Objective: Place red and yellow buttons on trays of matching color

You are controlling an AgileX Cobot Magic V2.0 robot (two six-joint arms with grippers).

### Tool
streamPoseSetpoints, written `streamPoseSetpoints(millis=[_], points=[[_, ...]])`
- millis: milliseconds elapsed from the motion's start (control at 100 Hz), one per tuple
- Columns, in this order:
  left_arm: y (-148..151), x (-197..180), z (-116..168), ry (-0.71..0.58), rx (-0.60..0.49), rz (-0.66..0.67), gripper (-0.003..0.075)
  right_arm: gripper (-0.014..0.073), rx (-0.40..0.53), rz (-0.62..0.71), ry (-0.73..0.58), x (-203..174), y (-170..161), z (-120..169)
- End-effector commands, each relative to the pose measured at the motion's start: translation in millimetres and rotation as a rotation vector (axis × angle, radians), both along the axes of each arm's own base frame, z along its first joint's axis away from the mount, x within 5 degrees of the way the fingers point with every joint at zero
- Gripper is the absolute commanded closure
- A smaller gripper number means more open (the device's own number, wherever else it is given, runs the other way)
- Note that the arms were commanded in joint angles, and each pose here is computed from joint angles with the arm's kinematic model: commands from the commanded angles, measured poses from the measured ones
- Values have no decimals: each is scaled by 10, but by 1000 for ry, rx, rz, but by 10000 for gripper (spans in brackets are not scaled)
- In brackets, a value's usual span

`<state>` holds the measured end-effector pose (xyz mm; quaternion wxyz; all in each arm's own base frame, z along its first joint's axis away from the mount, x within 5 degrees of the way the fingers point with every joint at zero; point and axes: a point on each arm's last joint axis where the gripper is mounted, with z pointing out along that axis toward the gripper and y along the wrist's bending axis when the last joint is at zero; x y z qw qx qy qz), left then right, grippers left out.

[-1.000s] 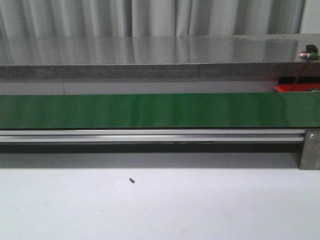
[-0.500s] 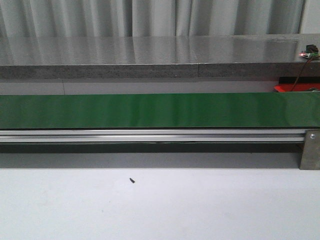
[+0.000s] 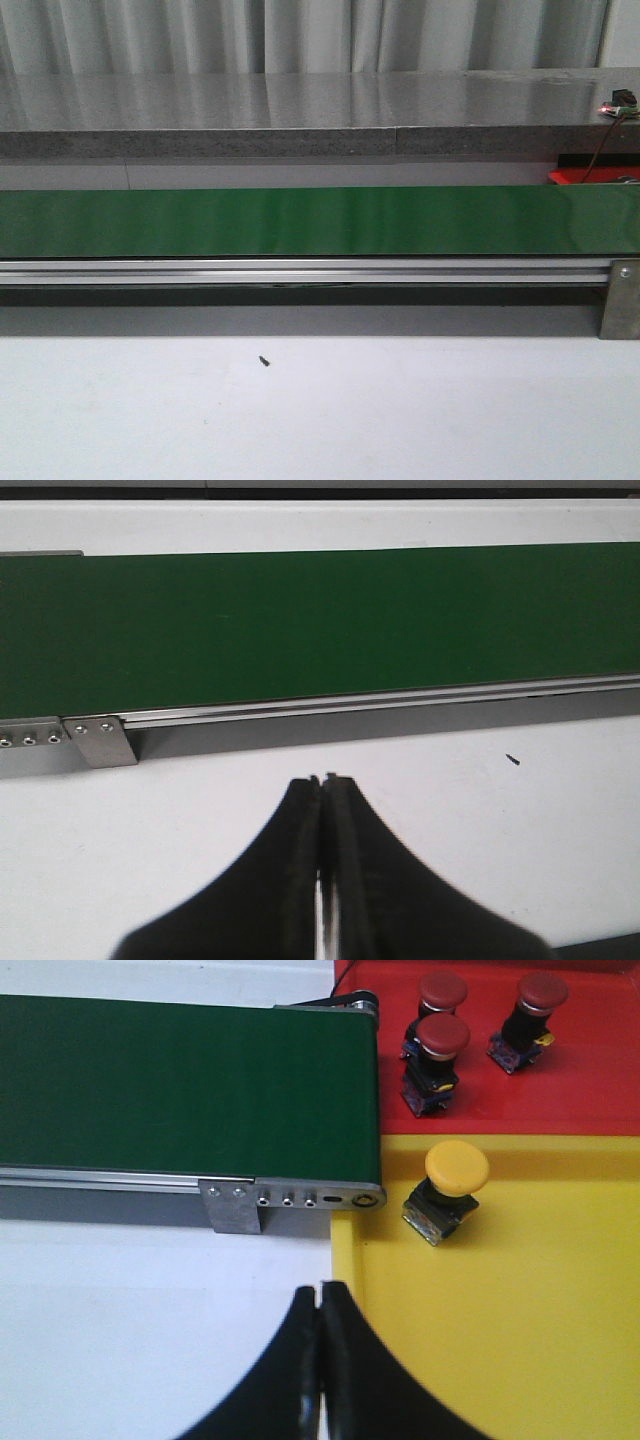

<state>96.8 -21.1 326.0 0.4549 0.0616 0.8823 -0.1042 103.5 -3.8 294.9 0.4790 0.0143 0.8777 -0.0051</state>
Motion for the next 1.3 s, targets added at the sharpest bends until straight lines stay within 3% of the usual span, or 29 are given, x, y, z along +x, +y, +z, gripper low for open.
streamPoseSetpoints(millis=[0, 190, 520, 810, 950, 1140, 1190, 1290], points=[[7, 33, 124, -84, -10, 19, 740, 663, -3, -4, -83, 30, -4, 119], [95, 91, 181, -159, -1, 114, 740, 663, -3, -4, -83, 30, -4, 119], [452, 490, 60, -72, -13, 374, 740, 663, -3, -4, -83, 30, -4, 119], [761, 939, 46, -22, -11, 478, 719, 663, -3, -4, -83, 30, -4, 119], [970, 1189, 40, 18, -15, 529, 556, 663, -3, -4, -83, 30, -4, 119], [1278, 1511, -19, 88, -28, 585, 151, 663, -3, -4, -83, 30, -4, 119], [1349, 1587, -33, 108, -30, 593, 104, 663, -3, -4, -83, 30, -4, 119], [1489, 1729, -94, 139, -37, 611, 101, 663, -3, -4, -83, 30, -4, 119]])
